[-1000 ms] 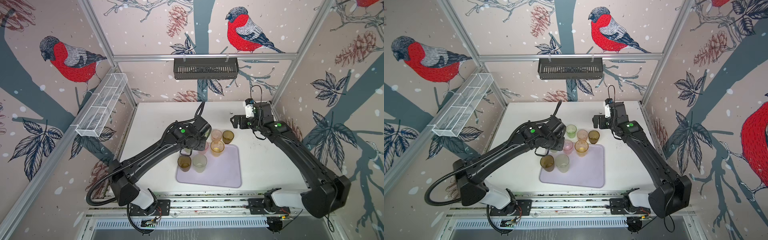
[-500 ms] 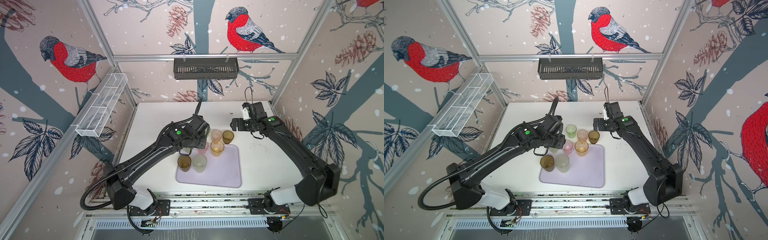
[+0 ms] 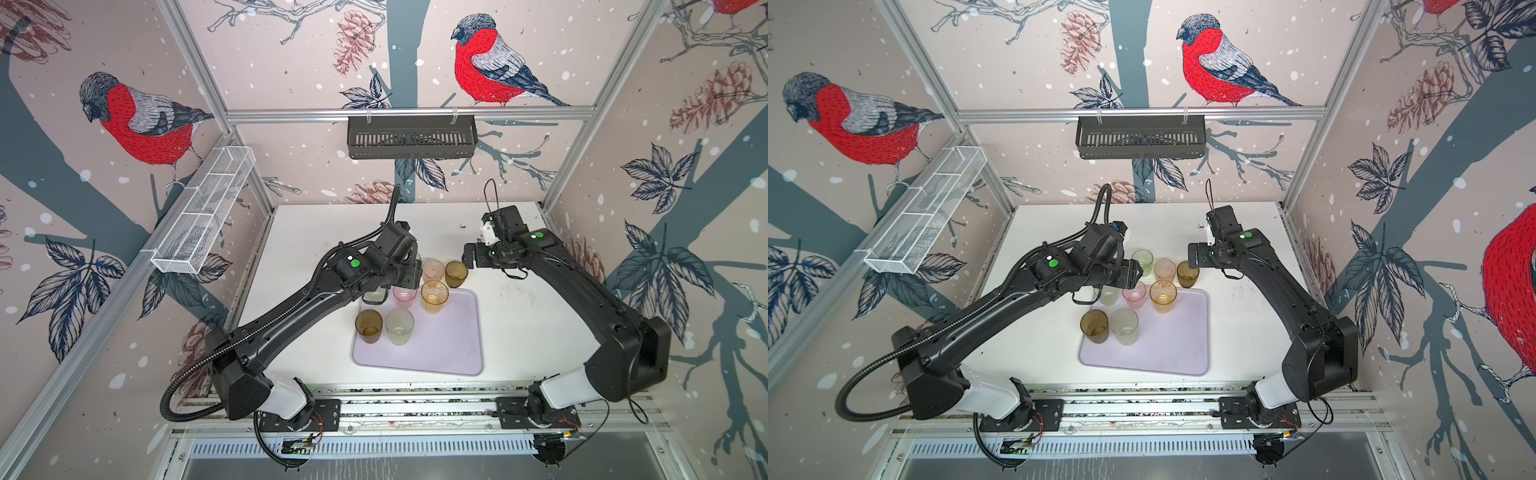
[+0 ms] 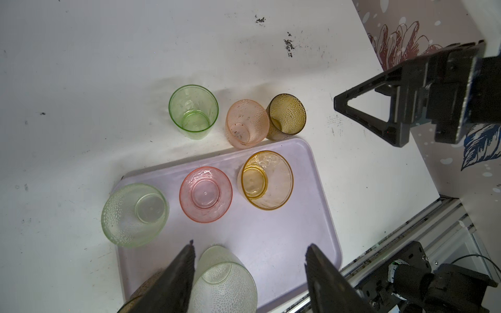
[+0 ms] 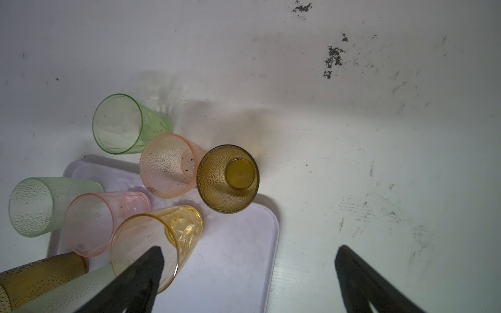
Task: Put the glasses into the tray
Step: 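Raise the left gripper while the right gripper moves toward the olive cup, then lower the open right gripper around the olive cup's rim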
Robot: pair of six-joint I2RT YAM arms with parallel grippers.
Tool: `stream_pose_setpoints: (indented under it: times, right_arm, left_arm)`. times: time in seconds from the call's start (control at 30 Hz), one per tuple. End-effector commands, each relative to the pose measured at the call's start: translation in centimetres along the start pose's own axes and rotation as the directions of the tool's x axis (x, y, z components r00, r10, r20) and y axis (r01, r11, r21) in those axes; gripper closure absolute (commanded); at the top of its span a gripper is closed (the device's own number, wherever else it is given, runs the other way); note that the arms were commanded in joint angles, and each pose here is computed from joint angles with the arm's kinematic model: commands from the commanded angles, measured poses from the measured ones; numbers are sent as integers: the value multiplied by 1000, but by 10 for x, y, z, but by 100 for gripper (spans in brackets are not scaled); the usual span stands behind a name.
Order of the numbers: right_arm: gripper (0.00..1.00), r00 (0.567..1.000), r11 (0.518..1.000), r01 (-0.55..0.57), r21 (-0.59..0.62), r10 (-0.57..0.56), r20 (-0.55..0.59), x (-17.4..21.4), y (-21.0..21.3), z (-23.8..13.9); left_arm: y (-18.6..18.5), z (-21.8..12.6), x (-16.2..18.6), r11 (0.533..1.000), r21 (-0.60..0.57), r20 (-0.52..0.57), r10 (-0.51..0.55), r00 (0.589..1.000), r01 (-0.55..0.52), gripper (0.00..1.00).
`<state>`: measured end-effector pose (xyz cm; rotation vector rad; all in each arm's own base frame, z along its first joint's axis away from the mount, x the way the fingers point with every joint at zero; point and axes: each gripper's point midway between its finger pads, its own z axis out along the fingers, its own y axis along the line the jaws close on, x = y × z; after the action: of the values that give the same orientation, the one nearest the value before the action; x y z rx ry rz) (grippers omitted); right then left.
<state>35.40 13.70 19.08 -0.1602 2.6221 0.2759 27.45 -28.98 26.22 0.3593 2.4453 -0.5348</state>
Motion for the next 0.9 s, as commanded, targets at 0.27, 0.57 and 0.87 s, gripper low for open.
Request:
stream_pose_setpoints:
  times: [0.27, 0.57, 0.87]
  right_arm:
    - [3, 998, 1000, 13, 27, -11, -66, 3, -8, 21]
    - [5, 994, 999, 20, 36, -16, -105, 7, -14, 37]
    - [9, 989, 999, 32, 43, -25, -149, 13, -18, 53]
  left_arm:
    - [-26, 3, -15, 992, 123, 37, 3, 999, -8, 17]
    - [-41, 9, -15, 979, 204, 32, -9, 999, 2, 2]
    - [-44, 12, -12, 976, 217, 32, -23, 999, 16, 2]
